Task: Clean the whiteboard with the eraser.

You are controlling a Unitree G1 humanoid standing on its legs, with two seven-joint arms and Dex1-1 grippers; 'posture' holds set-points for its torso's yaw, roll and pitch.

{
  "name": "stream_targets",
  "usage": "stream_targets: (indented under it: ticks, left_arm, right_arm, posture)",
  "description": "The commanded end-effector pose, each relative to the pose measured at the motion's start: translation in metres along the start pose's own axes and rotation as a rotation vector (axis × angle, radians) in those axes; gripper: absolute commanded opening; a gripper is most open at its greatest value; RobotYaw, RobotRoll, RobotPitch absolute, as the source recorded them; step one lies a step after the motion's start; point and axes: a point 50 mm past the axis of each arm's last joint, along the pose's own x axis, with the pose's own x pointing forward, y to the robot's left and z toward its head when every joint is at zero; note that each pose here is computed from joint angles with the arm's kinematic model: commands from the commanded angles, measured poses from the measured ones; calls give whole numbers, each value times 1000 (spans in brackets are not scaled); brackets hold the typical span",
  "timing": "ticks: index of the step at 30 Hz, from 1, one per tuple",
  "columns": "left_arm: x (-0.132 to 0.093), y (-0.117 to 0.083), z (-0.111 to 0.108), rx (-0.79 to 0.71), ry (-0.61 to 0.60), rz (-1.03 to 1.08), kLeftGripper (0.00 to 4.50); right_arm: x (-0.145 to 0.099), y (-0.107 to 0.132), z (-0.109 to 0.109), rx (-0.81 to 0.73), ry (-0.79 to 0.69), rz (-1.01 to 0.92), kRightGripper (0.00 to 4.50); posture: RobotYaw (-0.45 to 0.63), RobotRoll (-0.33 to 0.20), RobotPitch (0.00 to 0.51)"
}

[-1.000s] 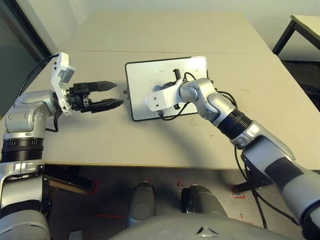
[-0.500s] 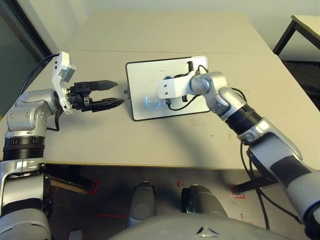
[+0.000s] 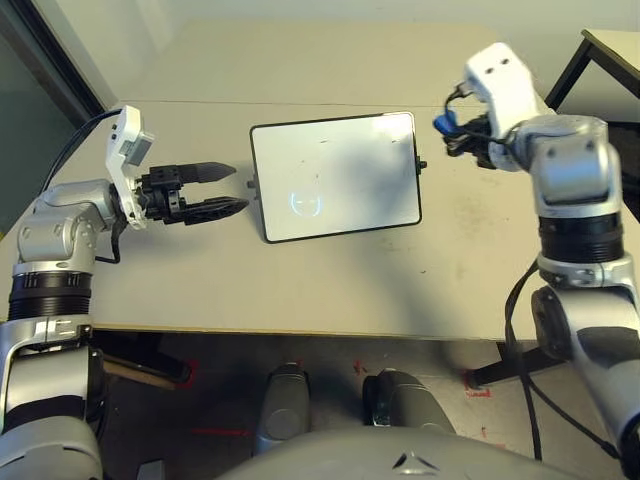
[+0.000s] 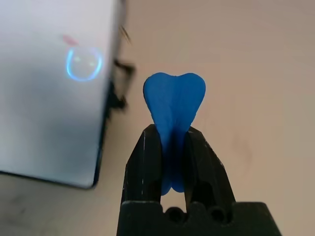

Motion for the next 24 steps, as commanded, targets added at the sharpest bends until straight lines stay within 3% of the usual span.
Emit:
stream_targets:
  ticks: [1, 6, 12, 17, 23, 24]
  left_arm:
    - [4, 0, 2, 16, 4, -17, 4500]
    - [2, -1, 2, 16, 5, -12, 4500]
    - [0, -2, 2, 12, 9, -4, 4500]
    - [-1, -2, 2, 13, 8, 1, 4500]
    - [-13, 2, 10, 29, -14, 57, 4500]
    - [-17, 5, 12, 44, -22, 88, 4500]
  right_arm:
    - [12, -9, -28, 169, 99, -26, 368]
    - [28, -8, -53, 264, 172, -50, 368]
    - [39, -9, -63, 275, 204, -88, 368]
    - [41, -6, -66, 269, 229, -88, 2191]
    - [28, -15, -49, 250, 137, -75, 4487]
    - [26, -18, -47, 239, 112, -78, 4487]
  posture:
    - [228, 0, 37]
    - [234, 0, 39]
    - [244, 0, 42]
    - [249, 0, 43]
    - [245, 0, 43]
    - [245, 0, 43]
